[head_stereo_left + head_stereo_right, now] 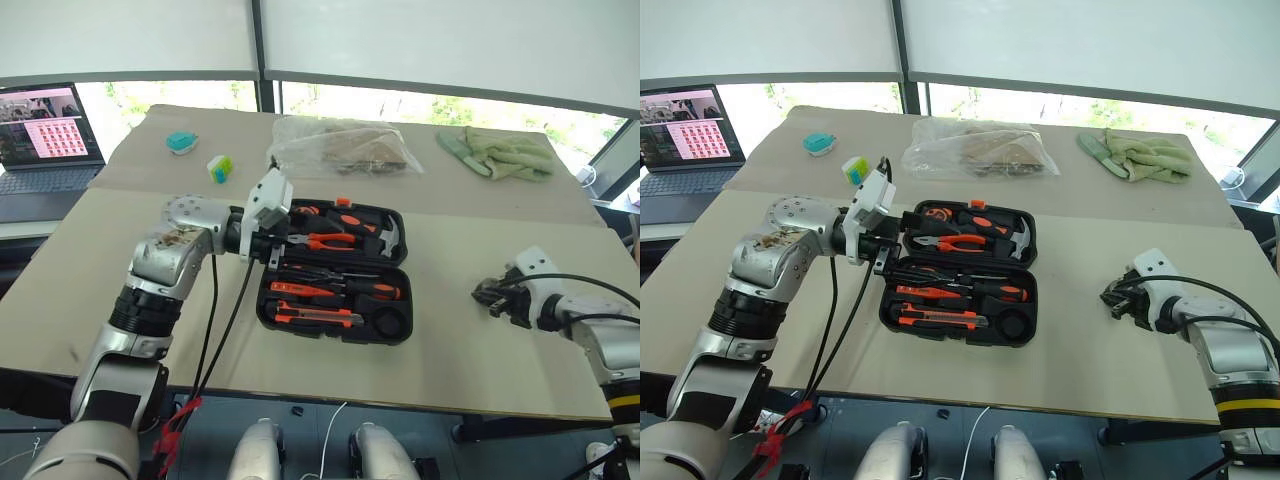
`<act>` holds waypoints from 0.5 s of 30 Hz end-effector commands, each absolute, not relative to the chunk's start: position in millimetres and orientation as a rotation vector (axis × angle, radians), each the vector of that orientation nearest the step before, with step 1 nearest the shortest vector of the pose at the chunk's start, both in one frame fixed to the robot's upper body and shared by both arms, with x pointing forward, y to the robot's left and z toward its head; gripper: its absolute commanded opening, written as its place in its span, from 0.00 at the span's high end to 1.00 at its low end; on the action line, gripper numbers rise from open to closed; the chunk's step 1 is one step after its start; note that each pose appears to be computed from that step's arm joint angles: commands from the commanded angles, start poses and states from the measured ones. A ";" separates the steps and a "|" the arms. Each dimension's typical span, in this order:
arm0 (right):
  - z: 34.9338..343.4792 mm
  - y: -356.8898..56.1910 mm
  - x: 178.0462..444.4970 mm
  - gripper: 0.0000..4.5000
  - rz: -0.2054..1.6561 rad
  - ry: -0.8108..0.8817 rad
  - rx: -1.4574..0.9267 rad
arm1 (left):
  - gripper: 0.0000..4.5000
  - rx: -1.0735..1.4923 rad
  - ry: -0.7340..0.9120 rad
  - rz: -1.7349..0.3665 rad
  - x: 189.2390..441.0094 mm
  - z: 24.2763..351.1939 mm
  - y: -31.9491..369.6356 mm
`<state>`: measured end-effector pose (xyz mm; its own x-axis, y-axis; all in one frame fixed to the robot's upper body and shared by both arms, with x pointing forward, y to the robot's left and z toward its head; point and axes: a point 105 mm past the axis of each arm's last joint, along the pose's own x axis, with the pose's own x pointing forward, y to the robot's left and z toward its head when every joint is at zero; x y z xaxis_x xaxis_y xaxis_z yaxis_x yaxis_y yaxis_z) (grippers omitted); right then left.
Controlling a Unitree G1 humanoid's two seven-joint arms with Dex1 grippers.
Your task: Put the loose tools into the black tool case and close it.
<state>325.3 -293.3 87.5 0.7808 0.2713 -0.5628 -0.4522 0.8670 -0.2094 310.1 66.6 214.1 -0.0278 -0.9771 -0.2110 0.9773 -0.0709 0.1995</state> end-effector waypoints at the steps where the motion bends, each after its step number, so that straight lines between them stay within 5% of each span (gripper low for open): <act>1: 114.8 -286.6 323.3 0.95 0.439 0.461 -0.368 | 0.00 0.391 -0.048 -1.634 303.1 221.6 63.6; 5: 139.0 -241.7 313.8 0.95 0.637 0.382 -0.356 | 0.00 0.397 -0.026 -1.649 300.7 218.0 65.1; 10: 157.6 -143.1 261.7 0.95 1.088 0.326 -0.427 | 0.00 0.449 0.046 -1.719 290.1 202.2 71.4; 15: 145.7 -118.2 254.0 0.95 1.155 0.353 -0.511 | 0.00 0.466 0.059 -1.732 288.3 197.3 72.4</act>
<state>252.0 -121.9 142.4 0.3527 0.7843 -0.5104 -0.9349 0.3178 -0.1577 291.9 74.2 190.4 -0.1310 -0.9354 -0.3284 0.9669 -0.1937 0.1662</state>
